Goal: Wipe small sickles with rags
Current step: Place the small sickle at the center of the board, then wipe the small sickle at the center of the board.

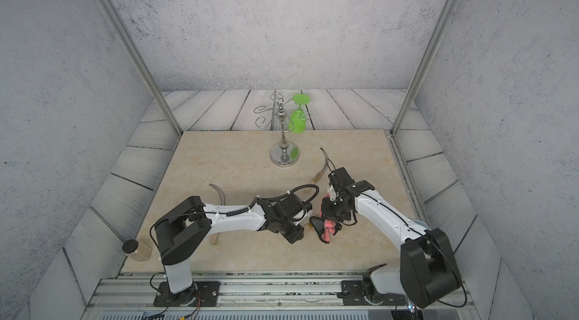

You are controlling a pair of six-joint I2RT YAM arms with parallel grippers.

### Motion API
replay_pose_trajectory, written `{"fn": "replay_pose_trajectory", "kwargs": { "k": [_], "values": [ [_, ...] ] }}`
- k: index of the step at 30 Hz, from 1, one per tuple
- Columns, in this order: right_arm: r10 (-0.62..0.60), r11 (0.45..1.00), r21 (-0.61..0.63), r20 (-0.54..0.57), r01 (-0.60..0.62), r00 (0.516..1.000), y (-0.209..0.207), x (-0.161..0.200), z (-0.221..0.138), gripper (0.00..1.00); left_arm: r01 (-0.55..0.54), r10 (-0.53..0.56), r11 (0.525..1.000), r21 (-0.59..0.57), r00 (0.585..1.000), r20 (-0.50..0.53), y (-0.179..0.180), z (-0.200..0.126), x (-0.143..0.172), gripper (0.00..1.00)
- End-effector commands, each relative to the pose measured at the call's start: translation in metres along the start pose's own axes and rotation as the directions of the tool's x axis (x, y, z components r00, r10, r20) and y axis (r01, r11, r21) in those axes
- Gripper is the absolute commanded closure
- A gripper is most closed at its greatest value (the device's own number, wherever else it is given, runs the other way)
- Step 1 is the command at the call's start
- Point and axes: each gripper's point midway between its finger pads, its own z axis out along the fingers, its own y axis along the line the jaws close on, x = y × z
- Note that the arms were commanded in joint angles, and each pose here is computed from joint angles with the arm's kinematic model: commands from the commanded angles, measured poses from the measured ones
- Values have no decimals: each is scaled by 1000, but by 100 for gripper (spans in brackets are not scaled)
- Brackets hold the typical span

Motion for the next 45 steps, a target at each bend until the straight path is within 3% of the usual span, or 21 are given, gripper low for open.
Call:
{"fn": "replay_pose_trajectory", "kwargs": {
  "k": [1, 3, 7, 8, 18, 28, 36, 45],
  "values": [
    [2, 1000, 5, 0, -2, 1000, 5, -3, 2, 76, 18, -19, 1000, -17, 1000, -21, 8, -7, 15, 65],
    [2, 1000, 7, -3, -2, 1000, 6, -4, 5, 76, 22, -22, 1000, -17, 1000, -15, 9, -7, 18, 67],
    [-3, 1000, 6, -1, 3, 1000, 11, -8, 11, 76, 33, -33, 999, -4, 999, -21, 10, 0, 24, 98],
    [-5, 1000, 5, -1, 5, 1000, 13, -9, 13, 76, 36, -36, 999, -1, 999, -21, 11, 1, 25, 100],
    [3, 1000, 9, -31, -3, 1000, 20, -27, 42, 78, 39, -39, 999, 25, 999, 14, 8, 0, 17, 100],
    [7, 999, 52, -180, 3, 984, 17, 7, 98, 84, 119, -120, 993, 18, 988, 93, 20, -6, -5, 100],
    [3, 1000, 15, -173, -1, 985, 39, 40, 98, 85, 192, -191, 981, 8, 971, 141, 35, -8, -14, 100],
    [17, 999, -27, -141, -22, 990, 49, 54, 92, 85, 231, -227, 973, -1, 957, 179, 44, -10, -17, 100]
  ]
}}
